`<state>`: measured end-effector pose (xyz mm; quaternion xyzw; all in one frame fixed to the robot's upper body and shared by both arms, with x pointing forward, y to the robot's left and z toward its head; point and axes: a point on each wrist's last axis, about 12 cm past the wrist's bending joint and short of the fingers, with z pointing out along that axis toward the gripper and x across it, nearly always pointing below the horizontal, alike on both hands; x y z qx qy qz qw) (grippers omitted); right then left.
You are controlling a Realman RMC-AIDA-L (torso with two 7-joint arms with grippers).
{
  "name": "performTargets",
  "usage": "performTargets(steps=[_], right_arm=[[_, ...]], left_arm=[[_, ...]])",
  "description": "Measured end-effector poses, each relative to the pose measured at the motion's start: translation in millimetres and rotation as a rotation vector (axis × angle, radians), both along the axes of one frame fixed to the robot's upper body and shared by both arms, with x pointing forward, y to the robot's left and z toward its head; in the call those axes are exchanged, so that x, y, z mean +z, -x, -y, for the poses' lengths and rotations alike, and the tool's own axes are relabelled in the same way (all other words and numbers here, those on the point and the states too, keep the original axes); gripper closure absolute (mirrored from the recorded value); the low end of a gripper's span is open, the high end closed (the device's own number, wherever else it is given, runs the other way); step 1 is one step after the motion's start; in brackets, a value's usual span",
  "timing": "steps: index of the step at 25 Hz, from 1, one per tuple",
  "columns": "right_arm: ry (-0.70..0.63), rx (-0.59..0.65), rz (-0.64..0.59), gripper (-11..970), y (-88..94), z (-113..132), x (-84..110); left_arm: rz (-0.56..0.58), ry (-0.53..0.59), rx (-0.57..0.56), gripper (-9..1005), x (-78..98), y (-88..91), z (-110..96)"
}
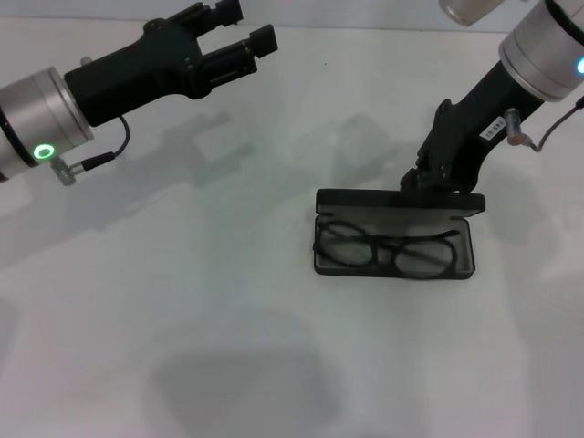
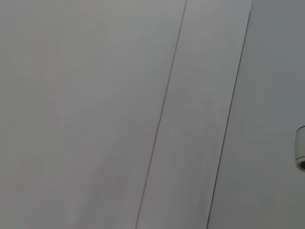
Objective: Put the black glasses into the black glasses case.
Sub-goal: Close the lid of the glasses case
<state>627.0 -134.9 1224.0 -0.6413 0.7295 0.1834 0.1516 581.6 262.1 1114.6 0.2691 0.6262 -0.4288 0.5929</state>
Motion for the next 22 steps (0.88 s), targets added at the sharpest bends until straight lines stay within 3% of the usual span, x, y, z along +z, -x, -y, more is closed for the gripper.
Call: performTargets(steps=[22], right_arm=[[-0.012,-0.002,0.016,936,-1.1,-2.9,2.8]], left_arm=[[-0.003,-0.012,0.004,197,-0.5,0.8,-5.1]])
